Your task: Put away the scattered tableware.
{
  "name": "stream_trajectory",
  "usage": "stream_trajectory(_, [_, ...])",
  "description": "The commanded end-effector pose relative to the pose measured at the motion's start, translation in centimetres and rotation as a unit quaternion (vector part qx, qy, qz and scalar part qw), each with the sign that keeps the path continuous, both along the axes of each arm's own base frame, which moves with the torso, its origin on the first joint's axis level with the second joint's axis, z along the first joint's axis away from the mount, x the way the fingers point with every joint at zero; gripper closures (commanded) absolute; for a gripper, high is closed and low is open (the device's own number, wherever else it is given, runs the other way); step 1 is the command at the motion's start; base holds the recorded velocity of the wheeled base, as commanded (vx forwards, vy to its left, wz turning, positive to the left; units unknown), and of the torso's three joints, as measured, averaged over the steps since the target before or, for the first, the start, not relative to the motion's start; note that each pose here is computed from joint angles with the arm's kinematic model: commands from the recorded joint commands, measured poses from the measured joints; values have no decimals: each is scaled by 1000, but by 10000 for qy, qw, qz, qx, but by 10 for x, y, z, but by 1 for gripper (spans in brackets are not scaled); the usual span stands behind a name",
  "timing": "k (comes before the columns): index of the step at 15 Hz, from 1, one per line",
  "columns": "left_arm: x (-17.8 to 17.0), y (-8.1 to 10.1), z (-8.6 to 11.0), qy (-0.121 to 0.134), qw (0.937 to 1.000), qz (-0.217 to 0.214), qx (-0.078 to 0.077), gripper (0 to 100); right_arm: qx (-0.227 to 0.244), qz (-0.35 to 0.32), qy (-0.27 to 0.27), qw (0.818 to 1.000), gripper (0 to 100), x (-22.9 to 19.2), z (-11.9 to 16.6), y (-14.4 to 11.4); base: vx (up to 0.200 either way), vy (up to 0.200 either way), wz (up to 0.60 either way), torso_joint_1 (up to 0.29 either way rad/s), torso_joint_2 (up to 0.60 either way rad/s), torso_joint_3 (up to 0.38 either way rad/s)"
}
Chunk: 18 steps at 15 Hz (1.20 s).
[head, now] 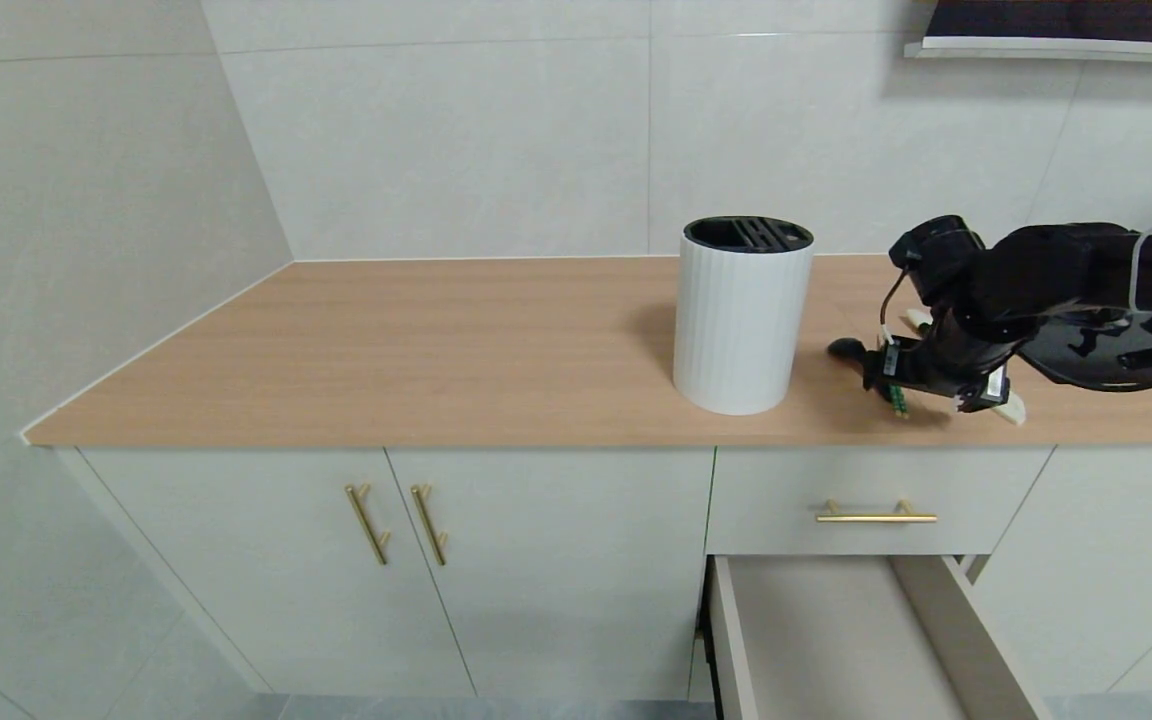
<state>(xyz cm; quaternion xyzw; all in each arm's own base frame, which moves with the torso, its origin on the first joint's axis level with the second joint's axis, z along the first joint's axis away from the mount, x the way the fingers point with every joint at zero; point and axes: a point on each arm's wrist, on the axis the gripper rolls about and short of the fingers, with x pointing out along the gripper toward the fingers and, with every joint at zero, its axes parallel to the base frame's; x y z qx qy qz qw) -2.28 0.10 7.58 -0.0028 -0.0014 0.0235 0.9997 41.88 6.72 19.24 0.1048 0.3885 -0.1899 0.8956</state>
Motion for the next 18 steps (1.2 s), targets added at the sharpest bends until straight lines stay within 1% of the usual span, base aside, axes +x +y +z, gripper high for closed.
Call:
stream_trajectory(1, [0,0,0,6,10000,3,-3,0,-6,6,37,10000,0,1,-3,1,0,0,0,0,0,0])
stream_trajectory(8, [0,0,0,-2,10000,3,-3,0,-19,6,104,9999,0,8,-12,2,0,0,0,0,0,0])
stream_trajectory(9, [0,0,0,-2,10000,3,-3,0,-12,0,95,10000,100,9,-12,2,0,0,0,0,0,0])
stream_trajectory(13, [0,0,0,6,10000,3,-3,0,-17,0,118,9999,100,10,-14,2,0,0,0,0,0,0])
stream_trajectory(18, [0,0,0,-2,10000,3,-3,0,-3,-7,42,10000,100,7,-7,1,0,0,0,0,0,0])
